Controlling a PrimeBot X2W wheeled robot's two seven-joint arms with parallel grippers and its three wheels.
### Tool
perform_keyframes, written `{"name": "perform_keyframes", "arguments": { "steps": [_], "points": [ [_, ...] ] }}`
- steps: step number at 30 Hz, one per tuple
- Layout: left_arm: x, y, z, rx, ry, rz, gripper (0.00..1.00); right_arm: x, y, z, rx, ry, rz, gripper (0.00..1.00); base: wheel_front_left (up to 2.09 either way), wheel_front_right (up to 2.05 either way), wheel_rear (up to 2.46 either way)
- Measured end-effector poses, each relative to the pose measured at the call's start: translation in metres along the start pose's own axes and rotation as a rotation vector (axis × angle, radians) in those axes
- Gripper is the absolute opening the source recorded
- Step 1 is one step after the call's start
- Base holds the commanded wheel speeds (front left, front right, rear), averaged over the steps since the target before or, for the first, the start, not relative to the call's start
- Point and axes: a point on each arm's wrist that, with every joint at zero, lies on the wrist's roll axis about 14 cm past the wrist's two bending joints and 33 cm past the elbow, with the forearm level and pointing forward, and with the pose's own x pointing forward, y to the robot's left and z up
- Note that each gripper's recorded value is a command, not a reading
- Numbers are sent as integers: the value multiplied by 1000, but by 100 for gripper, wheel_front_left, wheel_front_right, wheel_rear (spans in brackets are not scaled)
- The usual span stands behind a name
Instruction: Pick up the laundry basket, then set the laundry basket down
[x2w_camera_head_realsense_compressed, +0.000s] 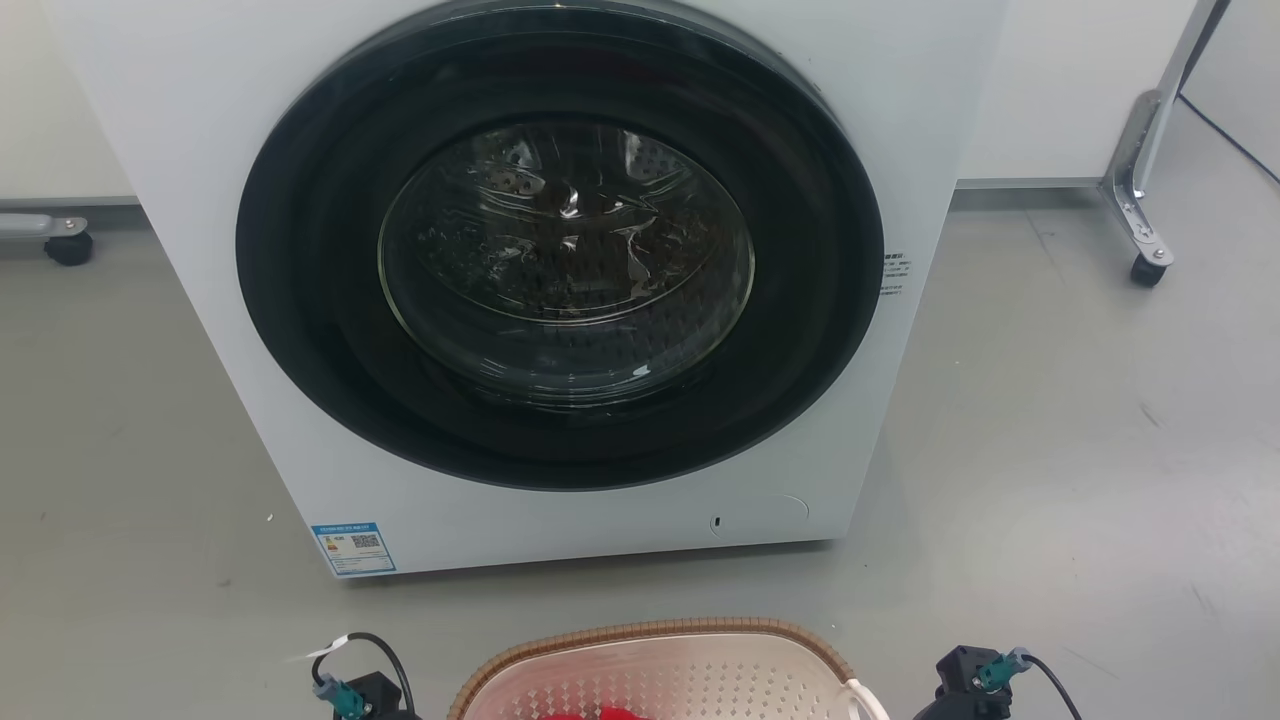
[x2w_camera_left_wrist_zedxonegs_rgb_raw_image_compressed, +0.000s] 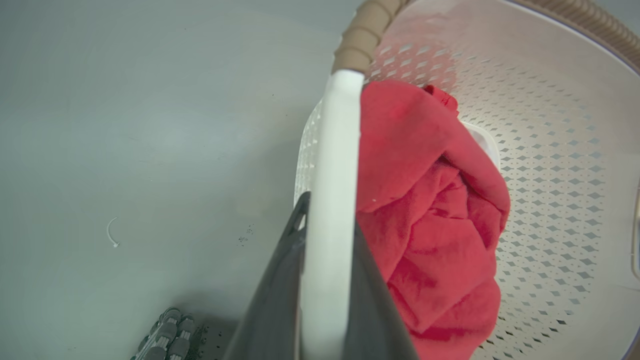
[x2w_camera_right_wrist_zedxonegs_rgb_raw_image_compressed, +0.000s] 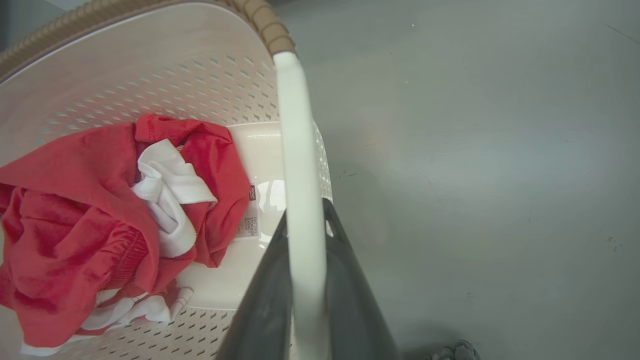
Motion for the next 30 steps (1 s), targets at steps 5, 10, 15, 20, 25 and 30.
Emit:
{"name": "perform_keyframes", "arguments": {
  "steps": [5,10,15,20,25,30],
  "points": [
    [0,0,0,-4,0,1,0,0,0,0,1,1,1,0,0,0,0],
    [0,1,-2,-9,4,4,0,0,1,-1,0,8,1,0,0,0,0],
    [0,2,-5,-11,9,6,0,0,0,-2,0,10,0,0,0,0,0],
    [1,2,-7,-11,18,6,0,0,0,-3,2,12,-1,0,0,0,0],
    [1,2,-8,-10,21,6,0,0,-1,-5,6,15,-2,0,0,0,0],
    [1,2,-8,-9,24,9,0,0,-1,-5,8,16,-2,0,0,0,0]
  ]
}}
